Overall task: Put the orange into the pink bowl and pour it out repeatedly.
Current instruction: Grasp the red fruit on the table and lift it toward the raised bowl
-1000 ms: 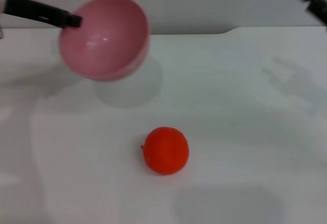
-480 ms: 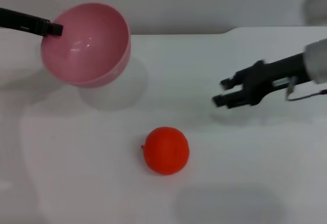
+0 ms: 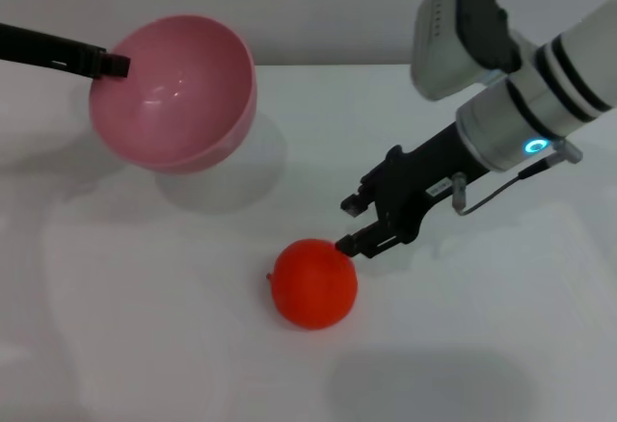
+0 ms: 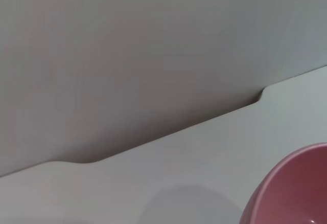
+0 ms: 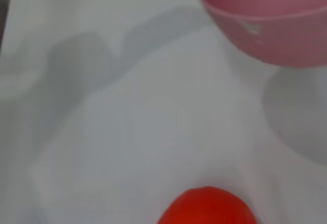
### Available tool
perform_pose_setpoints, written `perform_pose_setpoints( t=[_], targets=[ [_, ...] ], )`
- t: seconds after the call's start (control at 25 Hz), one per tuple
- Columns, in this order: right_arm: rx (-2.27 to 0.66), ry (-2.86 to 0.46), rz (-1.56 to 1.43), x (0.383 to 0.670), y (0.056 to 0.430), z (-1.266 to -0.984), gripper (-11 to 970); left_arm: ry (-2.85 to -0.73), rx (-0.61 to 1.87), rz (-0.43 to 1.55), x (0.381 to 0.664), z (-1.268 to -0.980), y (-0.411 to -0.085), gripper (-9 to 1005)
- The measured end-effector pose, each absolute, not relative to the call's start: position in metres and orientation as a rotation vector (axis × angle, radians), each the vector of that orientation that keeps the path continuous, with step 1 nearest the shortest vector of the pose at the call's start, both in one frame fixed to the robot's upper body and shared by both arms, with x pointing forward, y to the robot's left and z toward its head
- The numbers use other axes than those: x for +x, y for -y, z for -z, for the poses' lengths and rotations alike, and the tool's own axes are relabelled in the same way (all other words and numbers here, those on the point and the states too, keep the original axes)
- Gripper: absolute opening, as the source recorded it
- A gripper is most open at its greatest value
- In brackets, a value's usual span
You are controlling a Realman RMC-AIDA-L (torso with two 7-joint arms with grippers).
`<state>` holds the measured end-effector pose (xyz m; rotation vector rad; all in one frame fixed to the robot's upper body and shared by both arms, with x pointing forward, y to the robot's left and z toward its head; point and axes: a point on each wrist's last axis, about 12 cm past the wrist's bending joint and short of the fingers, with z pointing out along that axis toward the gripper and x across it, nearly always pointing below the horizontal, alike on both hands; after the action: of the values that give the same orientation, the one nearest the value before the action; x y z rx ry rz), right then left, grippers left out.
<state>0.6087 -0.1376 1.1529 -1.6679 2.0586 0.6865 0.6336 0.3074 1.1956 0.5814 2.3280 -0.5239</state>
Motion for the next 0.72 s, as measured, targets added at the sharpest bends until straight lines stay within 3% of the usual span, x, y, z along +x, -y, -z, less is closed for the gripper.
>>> perform_pose_setpoints(
  t=[0.72],
  targets=[
    [-1.704,-2.059,-0.626,0.603,0.112,-1.122,443,-2.316,0.587,0.554,0.633,-1.189,-0.295,42]
  ],
)
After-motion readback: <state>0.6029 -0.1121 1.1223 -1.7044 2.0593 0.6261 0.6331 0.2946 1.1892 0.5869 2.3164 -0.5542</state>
